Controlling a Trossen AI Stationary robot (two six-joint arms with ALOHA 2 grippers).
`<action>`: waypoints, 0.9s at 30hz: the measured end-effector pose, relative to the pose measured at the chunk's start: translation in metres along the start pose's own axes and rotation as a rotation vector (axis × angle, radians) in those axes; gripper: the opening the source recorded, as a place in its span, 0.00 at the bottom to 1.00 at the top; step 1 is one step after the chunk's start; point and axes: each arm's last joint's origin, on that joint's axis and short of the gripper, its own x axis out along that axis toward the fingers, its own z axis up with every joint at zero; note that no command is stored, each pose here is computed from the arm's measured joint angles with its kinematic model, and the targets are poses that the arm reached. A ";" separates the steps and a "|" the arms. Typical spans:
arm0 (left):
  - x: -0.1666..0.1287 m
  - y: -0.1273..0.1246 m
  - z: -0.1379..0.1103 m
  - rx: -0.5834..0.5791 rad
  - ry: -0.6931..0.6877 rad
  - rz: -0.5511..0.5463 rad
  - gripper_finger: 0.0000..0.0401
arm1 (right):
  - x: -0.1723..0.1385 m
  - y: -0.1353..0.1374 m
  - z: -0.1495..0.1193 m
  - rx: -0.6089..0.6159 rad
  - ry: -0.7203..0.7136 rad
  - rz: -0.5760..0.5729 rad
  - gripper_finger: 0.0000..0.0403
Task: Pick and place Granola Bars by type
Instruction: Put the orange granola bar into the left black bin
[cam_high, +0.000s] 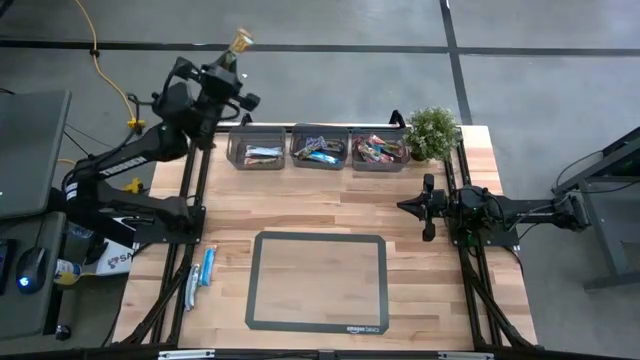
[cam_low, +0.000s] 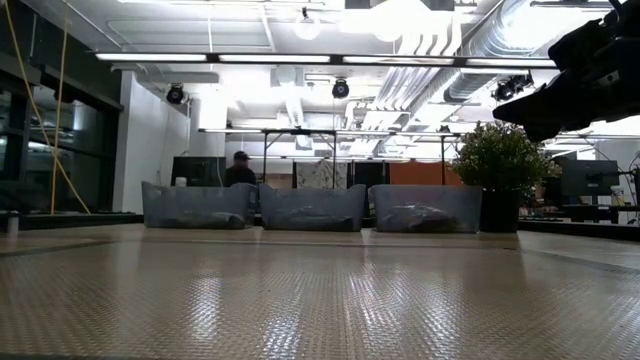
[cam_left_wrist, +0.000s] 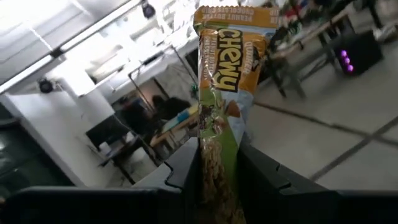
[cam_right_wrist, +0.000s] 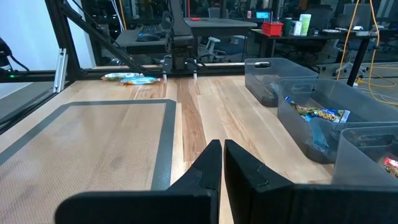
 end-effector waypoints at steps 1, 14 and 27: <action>0.003 0.003 -0.005 0.009 0.010 -0.011 0.22 | 0.000 0.000 0.000 0.000 0.001 0.000 0.01; 0.040 0.009 -0.077 0.153 0.278 -0.440 0.22 | 0.000 0.000 0.000 0.000 0.000 0.000 0.01; 0.068 -0.013 -0.137 0.129 0.622 -0.831 0.22 | 0.000 0.000 0.000 0.000 0.000 0.000 0.01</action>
